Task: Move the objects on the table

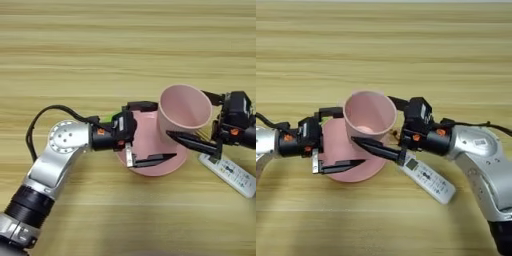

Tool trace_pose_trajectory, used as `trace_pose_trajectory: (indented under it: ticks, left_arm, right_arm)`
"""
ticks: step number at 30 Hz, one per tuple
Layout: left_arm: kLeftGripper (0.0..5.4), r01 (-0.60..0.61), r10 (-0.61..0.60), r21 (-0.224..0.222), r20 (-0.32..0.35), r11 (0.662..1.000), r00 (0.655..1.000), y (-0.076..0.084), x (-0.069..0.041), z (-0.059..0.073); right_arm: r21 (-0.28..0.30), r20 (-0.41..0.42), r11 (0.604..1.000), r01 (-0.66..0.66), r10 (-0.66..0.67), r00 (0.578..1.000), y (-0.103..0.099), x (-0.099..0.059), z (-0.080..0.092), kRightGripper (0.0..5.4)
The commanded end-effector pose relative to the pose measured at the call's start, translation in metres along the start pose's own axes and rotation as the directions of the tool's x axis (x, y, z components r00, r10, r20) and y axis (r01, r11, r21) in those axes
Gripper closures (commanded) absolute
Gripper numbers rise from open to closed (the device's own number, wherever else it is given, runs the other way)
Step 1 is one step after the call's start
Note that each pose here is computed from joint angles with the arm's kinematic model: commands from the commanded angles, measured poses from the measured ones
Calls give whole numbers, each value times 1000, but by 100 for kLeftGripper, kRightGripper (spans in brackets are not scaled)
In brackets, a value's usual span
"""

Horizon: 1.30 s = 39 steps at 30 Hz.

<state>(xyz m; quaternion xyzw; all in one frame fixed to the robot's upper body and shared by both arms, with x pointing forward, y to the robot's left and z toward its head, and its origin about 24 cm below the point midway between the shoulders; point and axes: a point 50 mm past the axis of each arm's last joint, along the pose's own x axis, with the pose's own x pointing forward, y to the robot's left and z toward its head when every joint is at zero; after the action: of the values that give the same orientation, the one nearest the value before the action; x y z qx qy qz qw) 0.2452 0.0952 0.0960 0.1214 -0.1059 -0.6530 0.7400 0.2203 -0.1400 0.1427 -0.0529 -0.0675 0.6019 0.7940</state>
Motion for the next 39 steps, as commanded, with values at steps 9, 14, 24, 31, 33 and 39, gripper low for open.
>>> trace_pose_trajectory:
  ticks: [9,14,24,31,33,39]
  left_arm:
    - [53,-13,13,-2,3,1000,1000,5,-1,3]
    - [109,-11,11,-1,6,1000,1000,5,-1,4]
    - [146,-26,26,1,9,1000,1000,7,-1,3]
    - [146,-59,59,6,23,998,998,11,0,4]
    - [146,-70,70,6,28,998,997,13,1,4]
    - [149,-101,100,11,32,995,994,16,1,4]
  right_arm:
    - [16,-3,1000,-24,24,1000,5,7,-5,97]
    - [14,-1,1000,-25,25,1000,5,8,-5,97]
    - [22,-2,999,-38,38,999,6,9,-7,100]
    - [21,-9,999,-46,46,999,7,10,-8,32]
    - [21,-8,999,-48,48,999,7,10,-8,18]
    - [11,-15,998,-57,58,998,8,8,-8,0]
